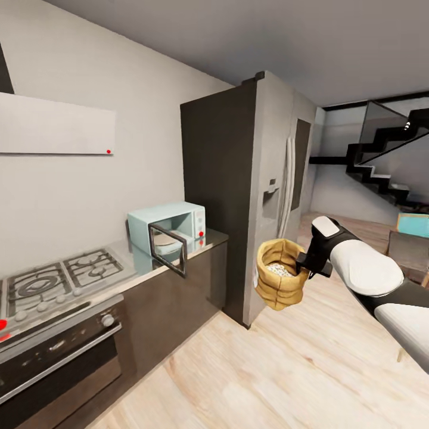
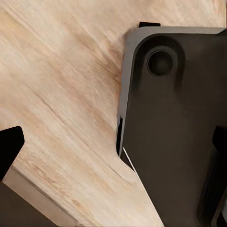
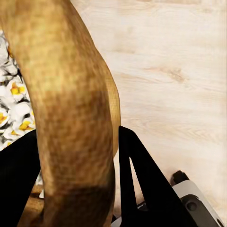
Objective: In the kitchen, take the popcorn bag from the countertop, put it into the microwave, and heat it until the popcorn is cooked so the cooked popcorn ends up inside the bag.
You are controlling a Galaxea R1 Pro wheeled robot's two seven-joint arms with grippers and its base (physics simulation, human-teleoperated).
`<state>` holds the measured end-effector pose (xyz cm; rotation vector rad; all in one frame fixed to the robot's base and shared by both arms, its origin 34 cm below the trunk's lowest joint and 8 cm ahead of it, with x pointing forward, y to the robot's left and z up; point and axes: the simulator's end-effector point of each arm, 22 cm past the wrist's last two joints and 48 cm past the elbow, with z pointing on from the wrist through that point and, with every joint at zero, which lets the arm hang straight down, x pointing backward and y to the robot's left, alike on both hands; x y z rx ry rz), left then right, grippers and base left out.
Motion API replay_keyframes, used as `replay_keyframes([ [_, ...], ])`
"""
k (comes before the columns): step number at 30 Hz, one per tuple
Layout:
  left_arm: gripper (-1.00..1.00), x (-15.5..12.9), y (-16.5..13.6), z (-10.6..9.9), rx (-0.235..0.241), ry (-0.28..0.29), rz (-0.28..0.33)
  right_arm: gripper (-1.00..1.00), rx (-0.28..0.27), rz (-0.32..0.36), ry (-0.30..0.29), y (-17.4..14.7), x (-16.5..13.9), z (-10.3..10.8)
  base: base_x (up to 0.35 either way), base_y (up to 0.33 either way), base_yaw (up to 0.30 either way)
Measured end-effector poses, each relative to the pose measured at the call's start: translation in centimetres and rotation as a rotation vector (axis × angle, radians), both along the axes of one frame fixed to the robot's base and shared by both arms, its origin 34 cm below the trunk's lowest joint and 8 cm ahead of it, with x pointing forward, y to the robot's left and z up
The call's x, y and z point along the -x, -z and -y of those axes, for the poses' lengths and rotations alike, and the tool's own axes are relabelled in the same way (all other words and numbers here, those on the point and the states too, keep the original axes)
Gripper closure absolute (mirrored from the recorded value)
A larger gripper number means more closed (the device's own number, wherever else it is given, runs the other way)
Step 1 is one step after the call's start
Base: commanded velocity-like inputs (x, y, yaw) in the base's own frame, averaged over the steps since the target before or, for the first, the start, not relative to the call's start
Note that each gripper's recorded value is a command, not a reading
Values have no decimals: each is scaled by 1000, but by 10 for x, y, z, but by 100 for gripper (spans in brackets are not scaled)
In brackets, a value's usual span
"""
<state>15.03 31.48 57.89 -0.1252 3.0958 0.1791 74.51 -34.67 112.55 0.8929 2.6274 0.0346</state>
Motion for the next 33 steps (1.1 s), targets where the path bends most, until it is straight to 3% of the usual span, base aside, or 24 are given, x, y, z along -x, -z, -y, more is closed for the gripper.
replay_keyframes([
  [6, -100, 0, 0, 0, 0, -1, -1, 100, 0, 0, 0, 0, 0, 0, 254, -242, 99],
  [33, -100, 3, 0, 0, 0, -1, -8, 100, 9, -13, 1, 4, 0, 2, 254, -243, 233],
])
